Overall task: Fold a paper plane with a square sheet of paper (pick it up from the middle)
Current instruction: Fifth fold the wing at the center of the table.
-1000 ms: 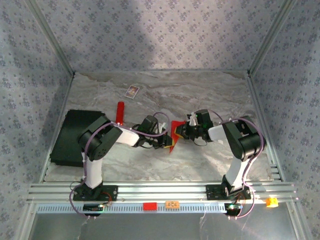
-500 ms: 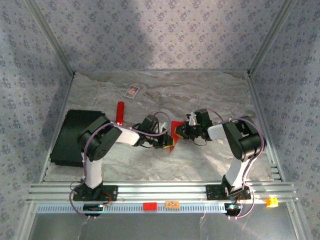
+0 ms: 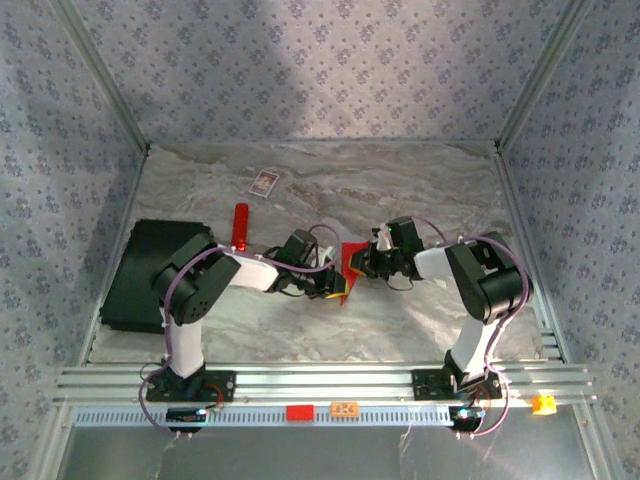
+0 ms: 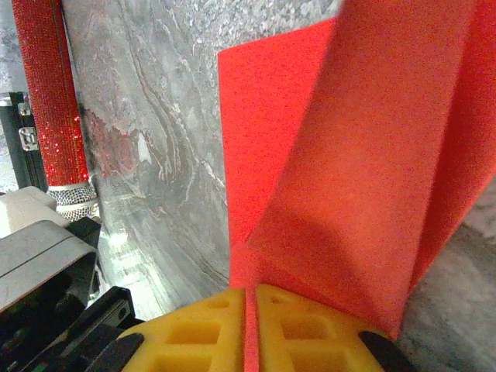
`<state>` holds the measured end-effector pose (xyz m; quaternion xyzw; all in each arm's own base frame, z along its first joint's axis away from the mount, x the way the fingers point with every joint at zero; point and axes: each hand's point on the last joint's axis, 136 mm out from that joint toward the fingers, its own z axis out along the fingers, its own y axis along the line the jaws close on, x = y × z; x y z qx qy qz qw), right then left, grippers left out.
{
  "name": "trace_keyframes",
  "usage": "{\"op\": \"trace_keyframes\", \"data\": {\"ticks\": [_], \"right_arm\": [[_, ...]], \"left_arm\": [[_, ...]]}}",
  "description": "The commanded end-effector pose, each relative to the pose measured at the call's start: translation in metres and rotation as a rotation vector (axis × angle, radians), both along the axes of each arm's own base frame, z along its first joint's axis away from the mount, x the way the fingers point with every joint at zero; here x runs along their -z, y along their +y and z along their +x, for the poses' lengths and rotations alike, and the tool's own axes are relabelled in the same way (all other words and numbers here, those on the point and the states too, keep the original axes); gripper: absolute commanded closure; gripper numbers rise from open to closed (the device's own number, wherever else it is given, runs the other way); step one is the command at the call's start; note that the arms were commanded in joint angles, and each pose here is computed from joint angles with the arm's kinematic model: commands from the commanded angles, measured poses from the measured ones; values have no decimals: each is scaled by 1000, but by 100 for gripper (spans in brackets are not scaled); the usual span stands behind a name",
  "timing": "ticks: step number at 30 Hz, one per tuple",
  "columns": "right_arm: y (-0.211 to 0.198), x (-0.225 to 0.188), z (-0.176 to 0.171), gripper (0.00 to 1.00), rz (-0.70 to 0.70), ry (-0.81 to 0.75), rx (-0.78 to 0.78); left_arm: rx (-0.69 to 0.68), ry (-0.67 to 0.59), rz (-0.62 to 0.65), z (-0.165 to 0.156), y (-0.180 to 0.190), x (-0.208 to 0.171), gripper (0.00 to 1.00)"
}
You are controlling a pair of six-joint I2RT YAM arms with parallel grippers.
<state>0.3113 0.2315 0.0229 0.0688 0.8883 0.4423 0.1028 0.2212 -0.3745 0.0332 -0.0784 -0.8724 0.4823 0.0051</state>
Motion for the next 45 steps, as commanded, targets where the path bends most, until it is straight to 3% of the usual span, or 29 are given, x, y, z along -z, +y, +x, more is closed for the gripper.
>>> {"op": "trace_keyframes", "data": {"ticks": [1,9,27,36,45], "right_arm": [[-20,38,-21,85,-140,113,34],[-21,40,-22,86,-151,121,35],[-23,42,-23,86,-171,127,34],[-22,37,-21,86,-163,115,32],[-22,38,-22,86,-163,117,32]], "left_arm": [[41,8,-16,-12,1,-9,93],[60,41,36,-22,11,8,96],[148,93,112,-57,23,25,89],[37,-93,110,-30,31,-14,77],[4,-137,4,-1,9,-49,83]]}}
